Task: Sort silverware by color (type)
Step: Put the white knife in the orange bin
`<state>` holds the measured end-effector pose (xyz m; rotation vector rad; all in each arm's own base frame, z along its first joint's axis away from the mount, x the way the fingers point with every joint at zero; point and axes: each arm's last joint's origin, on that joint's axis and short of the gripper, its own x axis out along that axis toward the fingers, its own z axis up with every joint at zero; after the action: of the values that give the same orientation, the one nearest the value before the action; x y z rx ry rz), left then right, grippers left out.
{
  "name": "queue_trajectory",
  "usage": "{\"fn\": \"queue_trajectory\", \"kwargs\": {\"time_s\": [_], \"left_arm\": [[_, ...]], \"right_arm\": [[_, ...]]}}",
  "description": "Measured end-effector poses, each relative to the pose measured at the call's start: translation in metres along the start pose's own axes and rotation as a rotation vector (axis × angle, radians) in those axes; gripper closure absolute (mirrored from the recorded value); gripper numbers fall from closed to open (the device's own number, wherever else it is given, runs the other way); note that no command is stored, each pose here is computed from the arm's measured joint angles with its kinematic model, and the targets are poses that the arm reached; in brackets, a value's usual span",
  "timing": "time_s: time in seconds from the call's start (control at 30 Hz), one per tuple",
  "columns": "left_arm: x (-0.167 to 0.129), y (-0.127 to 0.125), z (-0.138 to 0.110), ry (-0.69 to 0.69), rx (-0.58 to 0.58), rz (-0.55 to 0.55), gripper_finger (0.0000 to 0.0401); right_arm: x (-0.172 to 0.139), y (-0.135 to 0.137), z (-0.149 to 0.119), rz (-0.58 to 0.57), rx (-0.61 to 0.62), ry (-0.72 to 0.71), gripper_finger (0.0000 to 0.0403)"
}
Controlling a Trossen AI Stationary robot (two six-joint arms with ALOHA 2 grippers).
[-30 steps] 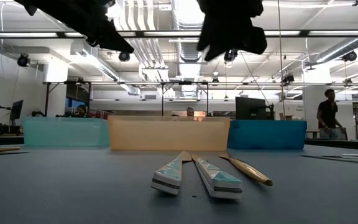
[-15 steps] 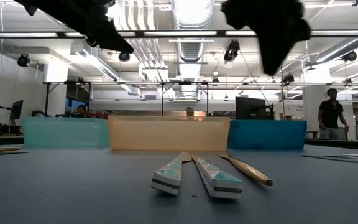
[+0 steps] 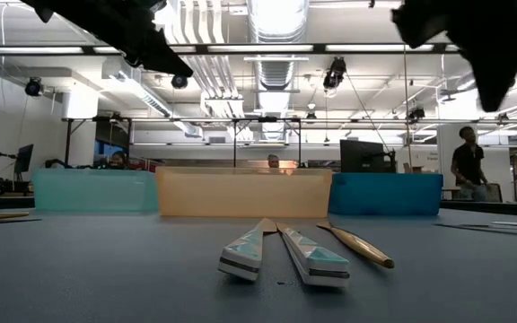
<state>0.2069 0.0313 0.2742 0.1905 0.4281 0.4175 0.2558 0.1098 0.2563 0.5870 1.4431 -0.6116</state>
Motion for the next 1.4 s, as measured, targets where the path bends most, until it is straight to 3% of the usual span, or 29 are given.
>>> {"fn": "queue_trajectory", "kwargs": {"time_s": [0.43, 0.67, 0.97, 1.4], "left_arm": [[-0.001, 0.004, 0.015, -0.145, 0.131, 0.048, 0.0361], [-0.002, 0.011, 0.026, -0.254, 0.238, 0.121, 0.0361], [0.000, 0.025, 0.026, -0.242, 0.303, 0.198, 0.0361], [0.003, 0.026, 0.020, -0.179, 0.298, 0.182, 0.0361]], "right_arm": [[0.036, -0.023, -0.037, 0.155, 0.281, 0.023, 0.0349], [0.050, -0.019, -0.038, 0.185, 0.298, 0.027, 0.0303], [0.057, -0.016, -0.038, 0.153, 0.336, 0.058, 0.0250], [0.083, -0.003, -0.040, 0.094, 0.297, 0.156, 0.0247]]}}
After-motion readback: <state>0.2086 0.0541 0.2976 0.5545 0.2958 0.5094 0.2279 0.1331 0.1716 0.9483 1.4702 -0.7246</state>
